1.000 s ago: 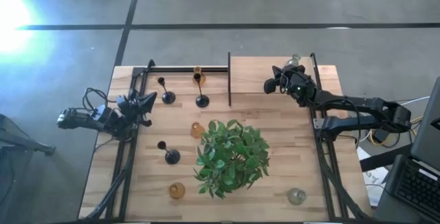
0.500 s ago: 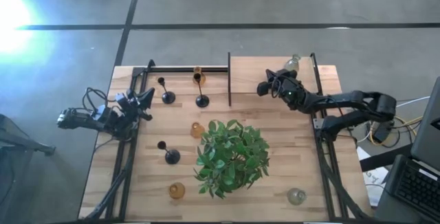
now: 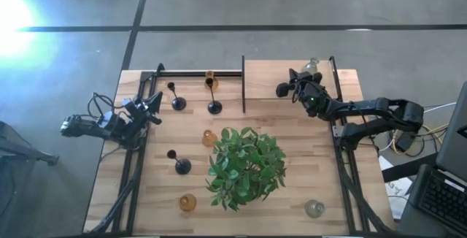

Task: Pick & Place candle stick holders
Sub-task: Put the middle transparent glass candle holder on the shelf

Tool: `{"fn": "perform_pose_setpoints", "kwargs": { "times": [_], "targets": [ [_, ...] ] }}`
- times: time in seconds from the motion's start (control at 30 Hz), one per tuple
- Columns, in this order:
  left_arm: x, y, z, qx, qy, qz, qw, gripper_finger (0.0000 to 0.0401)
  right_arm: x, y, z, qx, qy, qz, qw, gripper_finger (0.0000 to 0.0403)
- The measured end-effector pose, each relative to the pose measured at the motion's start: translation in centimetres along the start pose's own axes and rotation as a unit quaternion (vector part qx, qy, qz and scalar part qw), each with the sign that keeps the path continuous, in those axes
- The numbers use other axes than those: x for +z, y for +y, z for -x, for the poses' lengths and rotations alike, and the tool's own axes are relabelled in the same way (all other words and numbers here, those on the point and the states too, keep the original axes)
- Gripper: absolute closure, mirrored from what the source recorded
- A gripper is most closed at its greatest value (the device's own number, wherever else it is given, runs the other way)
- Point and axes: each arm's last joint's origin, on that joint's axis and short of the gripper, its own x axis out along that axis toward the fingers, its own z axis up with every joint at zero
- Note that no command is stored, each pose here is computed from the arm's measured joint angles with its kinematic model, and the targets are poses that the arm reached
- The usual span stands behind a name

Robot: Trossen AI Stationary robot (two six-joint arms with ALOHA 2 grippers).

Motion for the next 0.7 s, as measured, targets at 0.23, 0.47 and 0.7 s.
{"fn": "perform_pose_setpoints", "kwargs": {
  "times": [0.23, 0.47, 0.7],
  "targets": [
    [-0.1, 0.1, 0.0, 0.024, 0.002, -0.006, 1.000, 0.0389, -0.7, -0.6, 0.2, -0.032, 0.005, 0.019, 0.999, 0.0395],
    [-0.1, 0.2, 0.0, 0.029, 0.001, -0.006, 1.000, 0.0389, -1.1, -1.3, 0.7, -0.060, 0.002, 0.022, 0.998, 0.0395],
    [-0.1, 0.3, 0.0, 0.043, 0.001, -0.006, 0.999, 0.0389, -0.5, -2.0, 0.9, -0.093, -0.011, 0.037, 0.995, 0.0395]
  ]
}}
